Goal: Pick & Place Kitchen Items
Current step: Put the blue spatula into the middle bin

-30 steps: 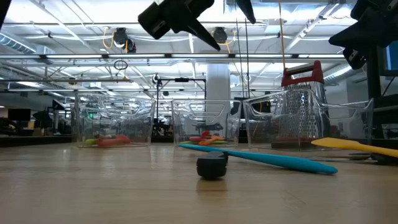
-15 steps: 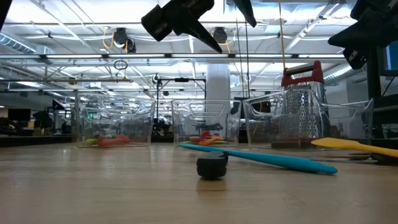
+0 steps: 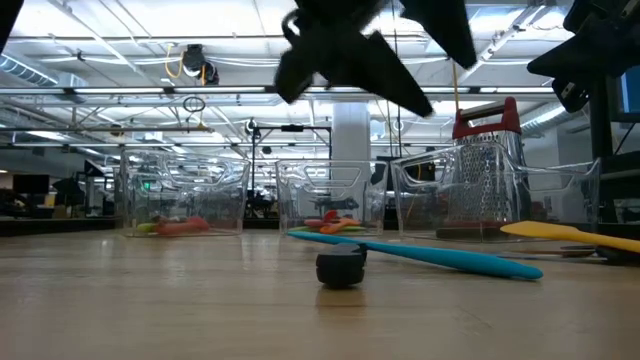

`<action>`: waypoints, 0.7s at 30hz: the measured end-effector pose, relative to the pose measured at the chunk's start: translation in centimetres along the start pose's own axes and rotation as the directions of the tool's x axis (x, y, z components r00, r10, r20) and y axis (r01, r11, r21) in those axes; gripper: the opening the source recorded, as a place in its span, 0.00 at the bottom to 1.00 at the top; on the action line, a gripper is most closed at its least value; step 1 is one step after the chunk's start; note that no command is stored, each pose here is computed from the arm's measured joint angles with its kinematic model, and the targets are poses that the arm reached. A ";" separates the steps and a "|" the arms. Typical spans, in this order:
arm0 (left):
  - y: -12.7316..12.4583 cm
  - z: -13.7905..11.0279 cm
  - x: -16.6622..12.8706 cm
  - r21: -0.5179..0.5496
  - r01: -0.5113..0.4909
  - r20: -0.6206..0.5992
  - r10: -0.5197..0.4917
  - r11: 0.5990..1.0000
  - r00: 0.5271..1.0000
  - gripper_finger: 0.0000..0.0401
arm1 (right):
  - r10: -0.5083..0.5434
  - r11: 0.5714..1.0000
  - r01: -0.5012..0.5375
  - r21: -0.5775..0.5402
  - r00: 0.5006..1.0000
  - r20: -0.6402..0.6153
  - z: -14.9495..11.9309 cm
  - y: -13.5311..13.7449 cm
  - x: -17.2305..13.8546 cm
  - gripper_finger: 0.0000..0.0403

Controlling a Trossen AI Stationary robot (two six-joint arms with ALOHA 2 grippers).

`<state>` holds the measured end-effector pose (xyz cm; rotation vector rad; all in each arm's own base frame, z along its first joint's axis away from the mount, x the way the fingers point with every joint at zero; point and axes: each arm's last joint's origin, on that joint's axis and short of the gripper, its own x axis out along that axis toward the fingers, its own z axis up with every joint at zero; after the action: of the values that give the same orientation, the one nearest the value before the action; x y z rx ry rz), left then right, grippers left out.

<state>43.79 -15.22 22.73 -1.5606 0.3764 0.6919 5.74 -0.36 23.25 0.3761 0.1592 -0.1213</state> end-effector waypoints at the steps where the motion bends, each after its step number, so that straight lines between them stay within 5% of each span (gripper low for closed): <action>1: 0.2 -0.4 0.6 -0.027 0.000 -0.008 0.000 1.000 1.000 0.68 | -0.001 1.000 0.001 0.000 1.000 -0.002 0.0 0.0 0.0 0.01; 6: 1.0 -2.3 1.9 -0.127 -0.078 -0.048 0.073 0.989 0.996 0.68 | -0.001 1.000 0.001 -0.003 1.000 -0.005 0.0 0.0 0.0 0.01; 13: 2.1 -3.1 2.0 -0.187 -0.334 -0.066 0.327 0.924 0.943 0.68 | 0.000 1.000 0.000 -0.024 1.000 -0.002 0.0 0.0 0.0 0.01; 21: 1.3 -1.9 2.7 -0.198 -0.321 -0.049 0.318 0.926 0.947 0.68 | 0.001 0.999 -0.001 -0.036 1.000 0.001 0.0 0.0 0.0 0.01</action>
<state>45.44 -16.77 19.96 -1.7175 0.5971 0.9962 5.75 -0.36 23.28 0.3402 0.1599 -0.1177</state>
